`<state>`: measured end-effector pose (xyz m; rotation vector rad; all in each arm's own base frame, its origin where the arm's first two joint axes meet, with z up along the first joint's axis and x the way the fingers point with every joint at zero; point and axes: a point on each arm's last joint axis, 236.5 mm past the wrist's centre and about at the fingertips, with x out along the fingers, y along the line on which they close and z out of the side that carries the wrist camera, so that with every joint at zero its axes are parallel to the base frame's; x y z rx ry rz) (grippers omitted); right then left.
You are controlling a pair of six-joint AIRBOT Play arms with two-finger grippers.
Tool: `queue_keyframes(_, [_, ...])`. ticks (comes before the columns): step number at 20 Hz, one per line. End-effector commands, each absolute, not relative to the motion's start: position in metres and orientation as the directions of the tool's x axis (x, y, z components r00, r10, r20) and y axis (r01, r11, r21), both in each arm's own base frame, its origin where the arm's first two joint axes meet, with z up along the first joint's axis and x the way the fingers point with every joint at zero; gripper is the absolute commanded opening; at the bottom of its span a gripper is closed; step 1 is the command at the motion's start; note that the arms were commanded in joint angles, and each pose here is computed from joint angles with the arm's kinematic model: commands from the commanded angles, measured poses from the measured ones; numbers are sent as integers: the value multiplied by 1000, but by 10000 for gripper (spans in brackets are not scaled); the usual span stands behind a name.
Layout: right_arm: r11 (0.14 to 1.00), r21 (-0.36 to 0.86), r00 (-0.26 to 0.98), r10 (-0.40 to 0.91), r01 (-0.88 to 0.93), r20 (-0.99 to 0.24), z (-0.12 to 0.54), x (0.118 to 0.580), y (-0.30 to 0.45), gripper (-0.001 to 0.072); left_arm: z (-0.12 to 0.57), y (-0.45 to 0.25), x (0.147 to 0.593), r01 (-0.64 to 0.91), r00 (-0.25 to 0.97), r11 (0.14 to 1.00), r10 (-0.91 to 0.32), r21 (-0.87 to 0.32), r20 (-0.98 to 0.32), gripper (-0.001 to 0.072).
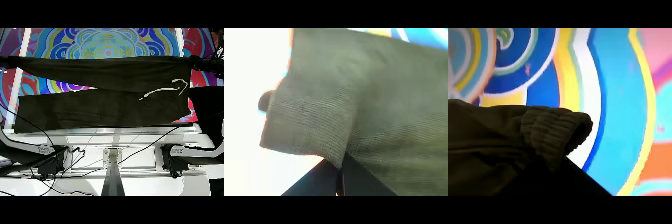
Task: Fold the clothes and pants, and hang the long-sleeved shirts on hangers.
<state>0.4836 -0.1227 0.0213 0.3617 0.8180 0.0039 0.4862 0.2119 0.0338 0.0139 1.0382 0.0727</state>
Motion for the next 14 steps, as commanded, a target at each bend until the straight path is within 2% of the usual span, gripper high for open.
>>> queue_keyframes(1, [945,290,724,92,154,-683,31,493,-135,29,86,243,436,-140,426,966,257,217,-868,15])
queue_keyframes(4, [945,286,727,83,160,-682,29,494,-137,29,61,232,393,-132,256,980,177,147,-950,16])
queue_keyframes(6, [944,287,721,85,163,-687,25,494,-138,29,31,231,387,-127,196,985,143,120,-970,36])
queue_keyframes(7, [944,288,720,85,163,-689,24,494,-138,29,18,233,392,-132,194,984,141,117,-971,167])
queue_keyframes(9, [943,288,719,86,164,-690,23,495,-138,30,0,241,406,-235,209,967,150,99,-966,720])
queue_keyframes(10, [944,287,720,83,165,-689,23,495,-138,30,-6,244,411,-281,216,955,154,89,-964,698])
queue_keyframes(13, [945,279,731,67,173,-679,25,497,-142,30,-12,245,413,-324,217,943,154,77,-964,697])
queue_keyframes(14, [945,276,735,61,176,-676,26,498,-144,53,-12,245,413,-324,214,943,152,77,-965,696])
